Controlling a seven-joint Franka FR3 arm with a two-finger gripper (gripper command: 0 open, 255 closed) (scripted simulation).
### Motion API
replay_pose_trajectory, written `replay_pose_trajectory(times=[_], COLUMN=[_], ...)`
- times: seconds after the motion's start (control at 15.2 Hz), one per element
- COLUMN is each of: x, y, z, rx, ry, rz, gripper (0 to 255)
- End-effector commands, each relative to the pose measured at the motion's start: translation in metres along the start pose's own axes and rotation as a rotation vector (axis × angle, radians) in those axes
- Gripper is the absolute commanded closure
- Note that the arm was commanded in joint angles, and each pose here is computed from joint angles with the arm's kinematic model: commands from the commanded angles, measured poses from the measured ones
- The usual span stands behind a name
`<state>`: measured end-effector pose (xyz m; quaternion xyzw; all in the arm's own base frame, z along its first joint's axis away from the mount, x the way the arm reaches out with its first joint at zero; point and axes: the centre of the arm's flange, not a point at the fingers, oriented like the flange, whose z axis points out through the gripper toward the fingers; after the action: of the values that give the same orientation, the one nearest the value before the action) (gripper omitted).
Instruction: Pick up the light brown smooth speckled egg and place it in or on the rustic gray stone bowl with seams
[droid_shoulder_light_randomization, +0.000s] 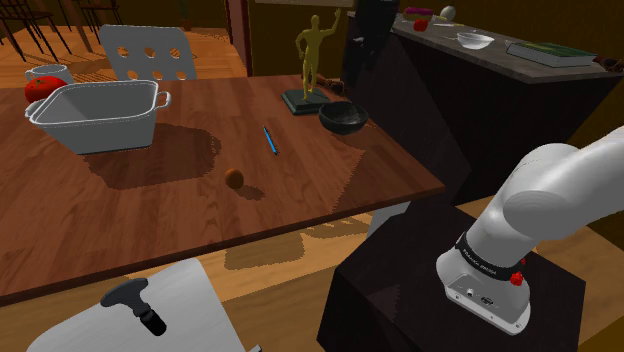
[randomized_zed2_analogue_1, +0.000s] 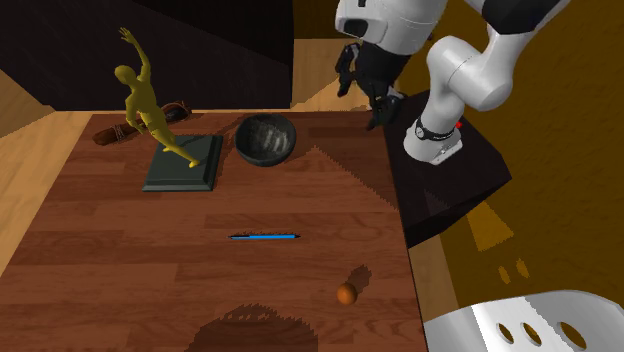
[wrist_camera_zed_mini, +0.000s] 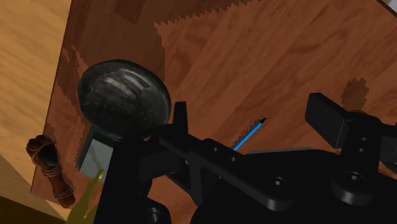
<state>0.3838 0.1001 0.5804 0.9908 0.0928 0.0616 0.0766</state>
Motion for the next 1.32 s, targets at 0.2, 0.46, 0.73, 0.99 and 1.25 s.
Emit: replay_pose_trajectory(times=[0.2, 0.46, 0.73, 0.99, 1.25], x=[0.038, 0.068, 0.097, 0.124, 0.15], y=[-0.048, -0.087, -0.127, -0.167, -0.208], z=[0.029, 0.054, 0.08, 0.106, 0.133], rx=[-0.002, -0.004, -0.006, -0.008, -0.01], ry=[-0.032, -0.058, -0.083, -0.109, -0.135], rz=[-0.016, -0.03, -0.044, -0.058, -0.072], gripper=[0, 0, 0, 0, 0])
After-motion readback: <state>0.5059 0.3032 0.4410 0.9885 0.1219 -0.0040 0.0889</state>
